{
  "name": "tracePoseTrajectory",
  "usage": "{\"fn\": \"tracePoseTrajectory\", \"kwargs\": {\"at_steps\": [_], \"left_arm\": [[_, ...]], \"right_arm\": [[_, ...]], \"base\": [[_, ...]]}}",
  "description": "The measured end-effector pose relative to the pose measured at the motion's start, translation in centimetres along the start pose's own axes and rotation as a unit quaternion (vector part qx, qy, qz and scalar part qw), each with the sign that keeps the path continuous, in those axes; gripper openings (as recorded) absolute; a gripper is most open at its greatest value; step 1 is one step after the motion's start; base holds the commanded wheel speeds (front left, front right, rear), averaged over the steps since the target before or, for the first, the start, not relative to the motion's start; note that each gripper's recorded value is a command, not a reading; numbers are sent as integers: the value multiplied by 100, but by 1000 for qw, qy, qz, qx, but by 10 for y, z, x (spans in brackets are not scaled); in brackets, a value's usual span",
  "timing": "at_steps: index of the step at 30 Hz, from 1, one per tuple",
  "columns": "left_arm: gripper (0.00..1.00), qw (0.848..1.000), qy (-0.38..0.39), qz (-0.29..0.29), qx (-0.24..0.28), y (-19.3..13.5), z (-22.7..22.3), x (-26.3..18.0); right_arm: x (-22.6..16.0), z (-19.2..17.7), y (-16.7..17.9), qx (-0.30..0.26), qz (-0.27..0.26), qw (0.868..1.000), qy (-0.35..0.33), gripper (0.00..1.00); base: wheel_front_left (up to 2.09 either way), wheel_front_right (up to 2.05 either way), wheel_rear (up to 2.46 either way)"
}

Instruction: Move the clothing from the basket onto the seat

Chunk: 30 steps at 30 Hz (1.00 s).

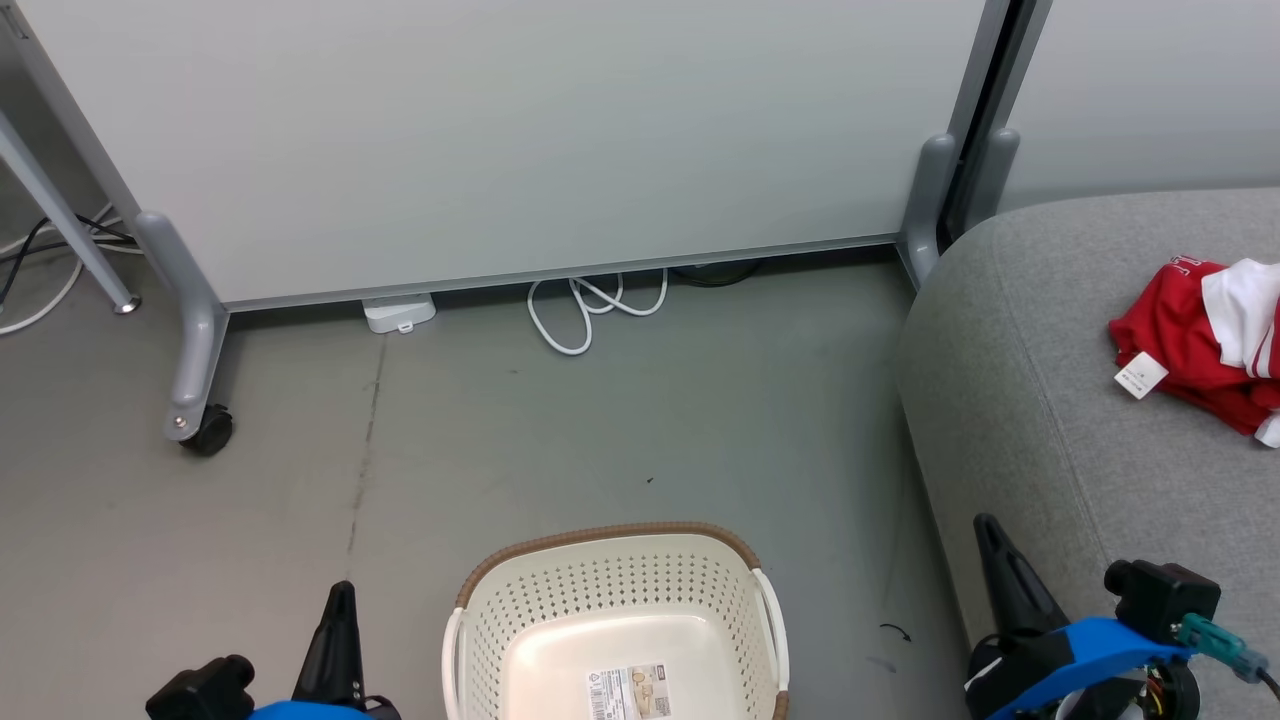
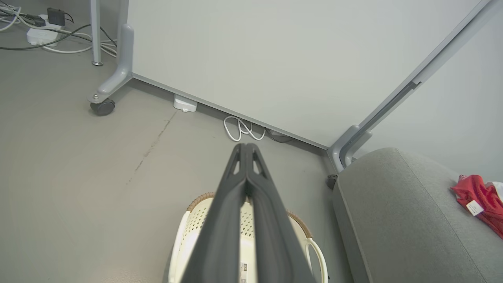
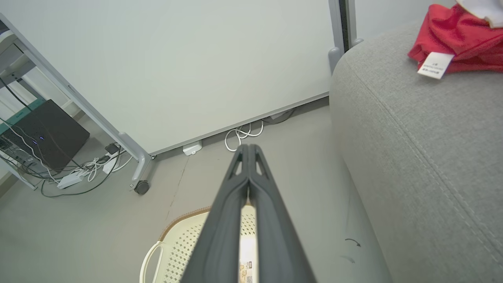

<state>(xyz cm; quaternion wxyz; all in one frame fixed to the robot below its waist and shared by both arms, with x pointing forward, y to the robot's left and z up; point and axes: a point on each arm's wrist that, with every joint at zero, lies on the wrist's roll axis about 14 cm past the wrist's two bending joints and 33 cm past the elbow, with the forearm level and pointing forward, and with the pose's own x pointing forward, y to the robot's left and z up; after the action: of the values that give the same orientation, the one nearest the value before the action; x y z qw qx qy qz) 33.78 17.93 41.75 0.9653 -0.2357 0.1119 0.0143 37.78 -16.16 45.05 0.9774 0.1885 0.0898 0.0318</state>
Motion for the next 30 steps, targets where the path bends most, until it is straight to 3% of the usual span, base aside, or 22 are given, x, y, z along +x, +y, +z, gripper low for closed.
{"fn": "tracePoseTrajectory", "kwargs": {"at_steps": [13,30], "left_arm": [[0,995,-12,11,-97,1,14,7],[0,978,-29,8,-205,-1,31,15]], "right_arm": [[0,7,-6,105,-13,994,-8,0],[0,17,-11,223,-19,974,-23,0]], "base": [[0,0,0],[0,0,0]]}}
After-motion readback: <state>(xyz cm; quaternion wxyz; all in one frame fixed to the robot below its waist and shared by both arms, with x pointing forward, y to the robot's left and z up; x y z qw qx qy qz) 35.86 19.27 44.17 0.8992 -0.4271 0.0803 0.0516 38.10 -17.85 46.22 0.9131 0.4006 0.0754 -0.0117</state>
